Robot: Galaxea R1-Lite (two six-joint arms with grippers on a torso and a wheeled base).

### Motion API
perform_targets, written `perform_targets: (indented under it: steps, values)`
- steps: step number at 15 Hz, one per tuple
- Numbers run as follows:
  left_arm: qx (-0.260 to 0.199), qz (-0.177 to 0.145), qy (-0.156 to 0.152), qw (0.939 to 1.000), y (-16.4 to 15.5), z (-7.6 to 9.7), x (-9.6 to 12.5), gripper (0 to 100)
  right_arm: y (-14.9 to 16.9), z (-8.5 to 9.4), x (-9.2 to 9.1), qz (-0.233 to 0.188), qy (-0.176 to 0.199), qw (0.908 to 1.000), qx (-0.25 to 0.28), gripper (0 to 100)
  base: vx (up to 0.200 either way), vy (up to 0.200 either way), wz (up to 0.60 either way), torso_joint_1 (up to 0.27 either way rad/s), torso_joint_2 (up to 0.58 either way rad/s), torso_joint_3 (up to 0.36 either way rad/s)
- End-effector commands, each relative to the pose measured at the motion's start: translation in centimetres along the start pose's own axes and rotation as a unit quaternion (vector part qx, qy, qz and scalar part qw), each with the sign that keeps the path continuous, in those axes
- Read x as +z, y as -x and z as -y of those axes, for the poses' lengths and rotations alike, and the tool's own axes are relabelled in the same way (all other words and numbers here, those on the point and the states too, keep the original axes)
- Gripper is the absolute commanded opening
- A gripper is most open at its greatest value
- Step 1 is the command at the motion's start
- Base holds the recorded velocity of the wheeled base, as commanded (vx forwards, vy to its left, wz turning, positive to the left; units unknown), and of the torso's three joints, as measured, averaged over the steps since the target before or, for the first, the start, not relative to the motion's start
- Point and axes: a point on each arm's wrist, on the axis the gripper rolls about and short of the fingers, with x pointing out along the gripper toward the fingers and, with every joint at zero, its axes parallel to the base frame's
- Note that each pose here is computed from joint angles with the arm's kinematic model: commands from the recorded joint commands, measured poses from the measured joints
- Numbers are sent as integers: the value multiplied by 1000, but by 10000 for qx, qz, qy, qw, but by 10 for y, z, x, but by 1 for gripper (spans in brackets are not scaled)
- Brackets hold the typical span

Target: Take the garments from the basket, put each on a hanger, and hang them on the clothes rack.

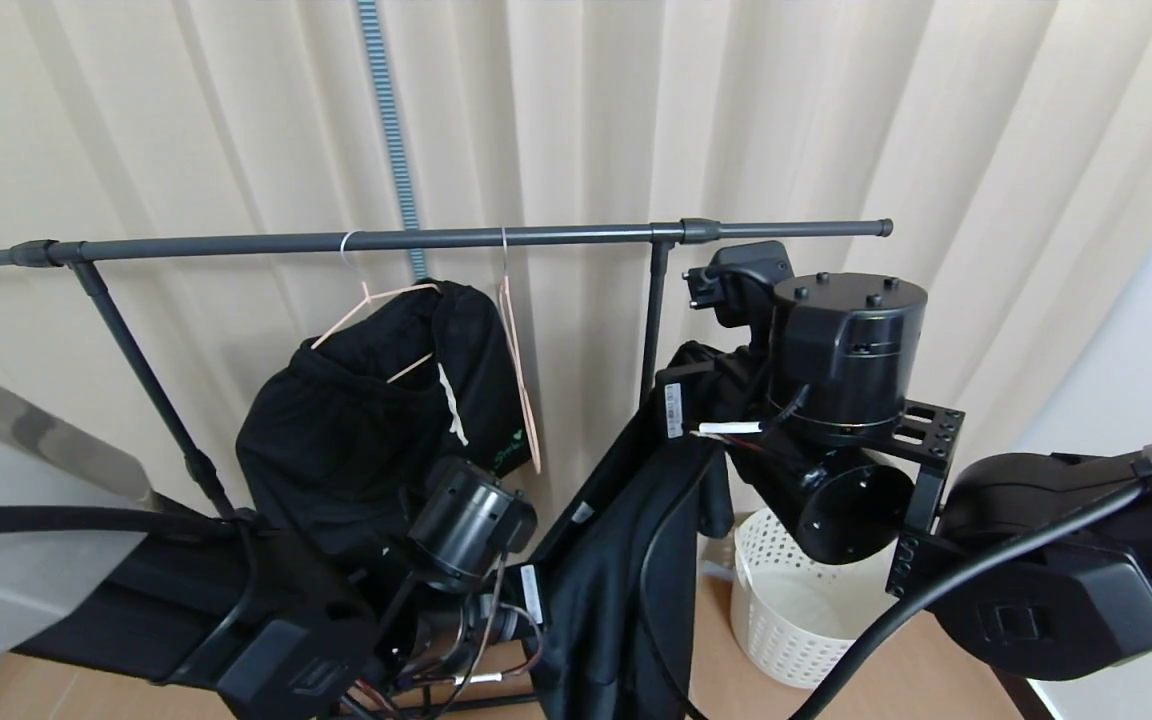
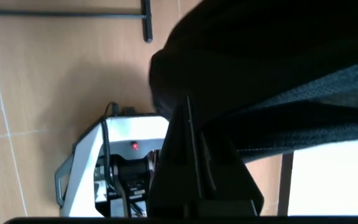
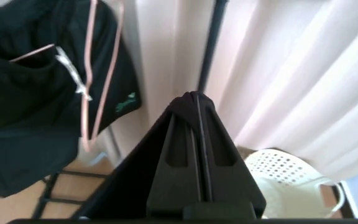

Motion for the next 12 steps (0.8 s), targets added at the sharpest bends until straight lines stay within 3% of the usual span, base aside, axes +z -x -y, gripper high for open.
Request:
perform_targets:
  steps: [1, 5, 8, 11, 12]
  values:
    - [-166, 511, 16, 9986, 34, -9, 26, 0, 0, 6, -3, -55, 165, 9998, -111, 0, 0, 0, 0, 0, 0, 0]
    - [-144, 893, -250, 9956, 47, -17, 48, 0, 5, 10, -21, -343, 860, 9957, -103, 0, 0, 0, 0, 0, 0, 0]
    - [-143, 1009, -535, 9934, 49, -16, 55, 0, 14, 13, -25, -967, 1409, 9853, -46, 0, 0, 0, 0, 0, 0, 0]
    - [-261, 1265, -860, 9879, 56, -7, 68, 0, 25, -4, -22, -1426, 1352, 9804, 160, 0, 0, 0, 0, 0, 0, 0]
    - [-306, 1353, -1015, 9851, 60, -5, 71, 0, 27, -9, -17, -1485, 1137, 9822, 177, 0, 0, 0, 0, 0, 0, 0]
